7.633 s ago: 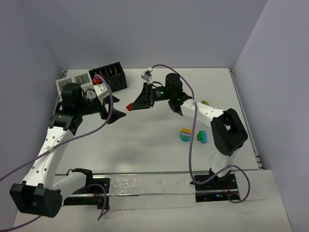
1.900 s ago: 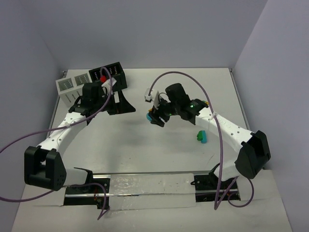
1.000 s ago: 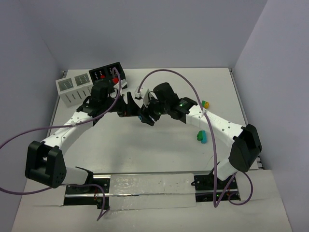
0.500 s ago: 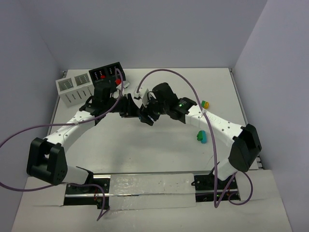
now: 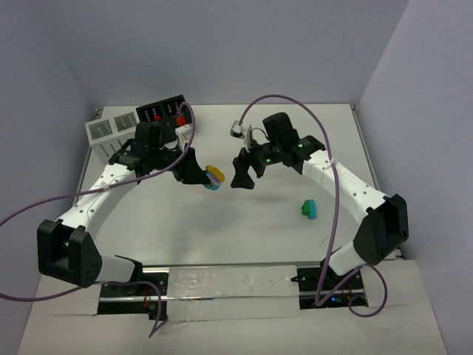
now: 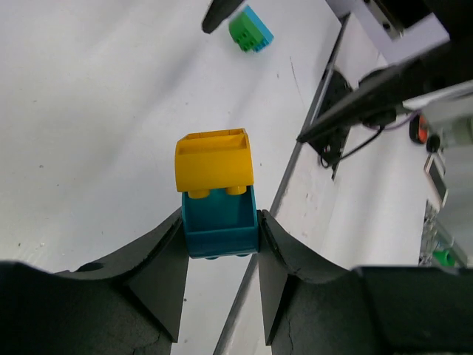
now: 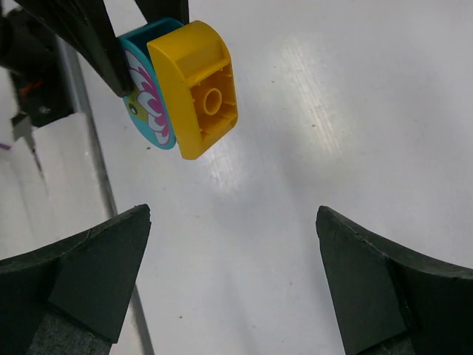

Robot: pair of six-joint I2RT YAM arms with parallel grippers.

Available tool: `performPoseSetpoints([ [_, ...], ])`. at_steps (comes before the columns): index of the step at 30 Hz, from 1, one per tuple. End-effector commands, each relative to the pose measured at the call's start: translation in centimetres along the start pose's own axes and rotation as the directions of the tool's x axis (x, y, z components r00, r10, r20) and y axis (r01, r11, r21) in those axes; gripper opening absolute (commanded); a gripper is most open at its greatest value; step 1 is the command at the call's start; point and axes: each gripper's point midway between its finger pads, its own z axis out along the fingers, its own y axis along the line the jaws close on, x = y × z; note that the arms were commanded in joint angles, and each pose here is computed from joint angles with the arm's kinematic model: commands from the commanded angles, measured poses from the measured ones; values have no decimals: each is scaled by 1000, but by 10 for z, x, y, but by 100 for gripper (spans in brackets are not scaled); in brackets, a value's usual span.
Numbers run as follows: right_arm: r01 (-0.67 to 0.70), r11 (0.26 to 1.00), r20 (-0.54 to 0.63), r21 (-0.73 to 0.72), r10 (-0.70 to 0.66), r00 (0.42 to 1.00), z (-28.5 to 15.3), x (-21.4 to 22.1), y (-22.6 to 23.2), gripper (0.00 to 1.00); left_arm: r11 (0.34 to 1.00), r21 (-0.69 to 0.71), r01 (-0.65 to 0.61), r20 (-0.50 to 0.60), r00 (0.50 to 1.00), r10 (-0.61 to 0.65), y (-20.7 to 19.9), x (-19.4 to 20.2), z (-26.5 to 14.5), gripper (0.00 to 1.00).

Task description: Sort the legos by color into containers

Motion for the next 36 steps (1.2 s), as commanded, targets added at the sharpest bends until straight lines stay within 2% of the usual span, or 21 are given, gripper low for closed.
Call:
performPoseSetpoints([
  [1,-3,963,98,-268,30,995,-18,-29,56,100,980,107,-169,-7,985,171,-28,7,-13,0],
  [5,-44,917,125,-397,102,987,-14,-41,70,98,966,146,-212,-2,977,215,-38,7,-18,0],
  [11,-77,868,118,-490,154,981,-9,-52,76,92,941,199,-275,5,960,279,-58,11,-24,0],
  [20,-92,870,123,-485,172,977,-1,-53,69,86,913,262,-312,18,948,319,-80,19,-25,0],
  [22,-84,868,131,-490,168,977,-3,-56,70,81,912,264,-314,19,947,320,-83,18,-24,0],
  [26,-67,857,134,-511,157,979,-4,-59,77,63,914,268,-305,17,950,312,-83,17,-22,0],
  [28,-56,853,130,-519,144,981,-5,-58,82,59,916,264,-302,16,951,309,-82,17,-21,0],
  [36,-51,834,94,-549,123,988,-1,-50,93,62,920,252,-299,18,952,304,-78,13,-20,0],
])
